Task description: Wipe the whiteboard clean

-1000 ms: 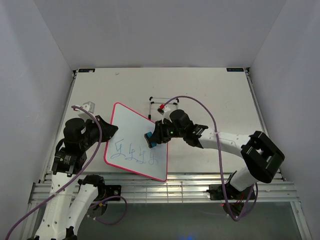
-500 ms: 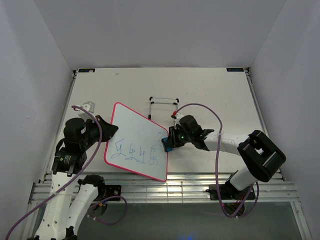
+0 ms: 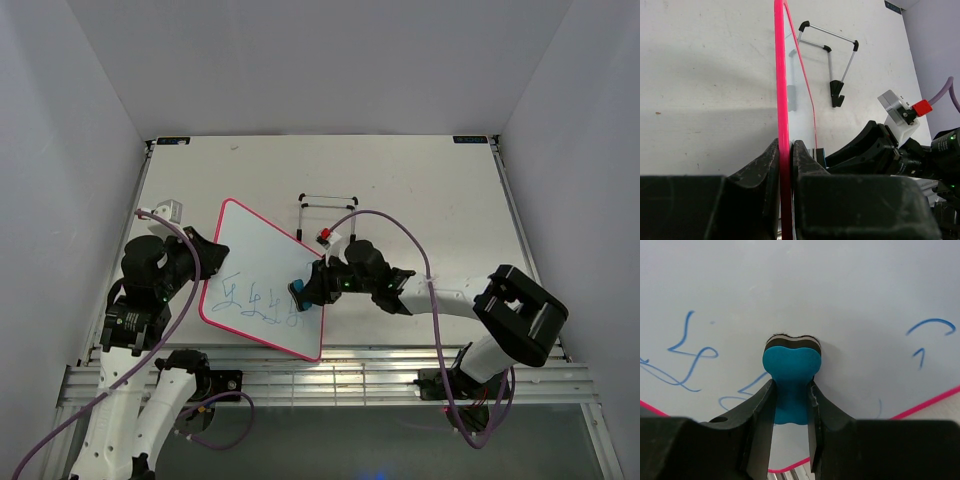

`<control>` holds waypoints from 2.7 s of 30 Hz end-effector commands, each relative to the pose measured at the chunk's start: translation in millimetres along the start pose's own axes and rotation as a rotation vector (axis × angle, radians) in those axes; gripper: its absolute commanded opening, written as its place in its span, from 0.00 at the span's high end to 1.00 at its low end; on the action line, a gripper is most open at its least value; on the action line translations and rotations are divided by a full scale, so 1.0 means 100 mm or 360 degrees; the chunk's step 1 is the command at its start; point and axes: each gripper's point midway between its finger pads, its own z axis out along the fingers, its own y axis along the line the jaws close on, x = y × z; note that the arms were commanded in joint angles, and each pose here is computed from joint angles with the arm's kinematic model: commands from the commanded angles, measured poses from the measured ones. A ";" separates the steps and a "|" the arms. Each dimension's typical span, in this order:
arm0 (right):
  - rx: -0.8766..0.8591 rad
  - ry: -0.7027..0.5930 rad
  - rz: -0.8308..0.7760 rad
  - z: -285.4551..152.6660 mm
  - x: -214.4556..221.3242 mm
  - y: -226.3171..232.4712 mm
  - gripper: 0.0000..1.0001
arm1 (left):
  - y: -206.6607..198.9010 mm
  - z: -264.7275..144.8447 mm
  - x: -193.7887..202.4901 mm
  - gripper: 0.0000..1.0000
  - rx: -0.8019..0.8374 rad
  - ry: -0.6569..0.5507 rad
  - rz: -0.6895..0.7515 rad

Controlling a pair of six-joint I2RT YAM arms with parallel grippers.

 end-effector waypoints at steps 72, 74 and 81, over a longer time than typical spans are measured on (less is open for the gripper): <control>0.0438 0.0215 0.0313 -0.01 0.05 -1.44 0.86 | 0.06 0.06 0.14 1.00 -0.0030 0.0140 0.0077; 0.0453 0.0294 0.0332 -0.03 0.20 -1.50 0.86 | 0.06 0.05 0.14 1.00 -0.0028 0.0140 0.0071; 0.0424 0.0266 0.0311 -0.17 0.07 -1.35 0.86 | 0.04 0.02 0.16 1.00 -0.0014 0.0137 0.0059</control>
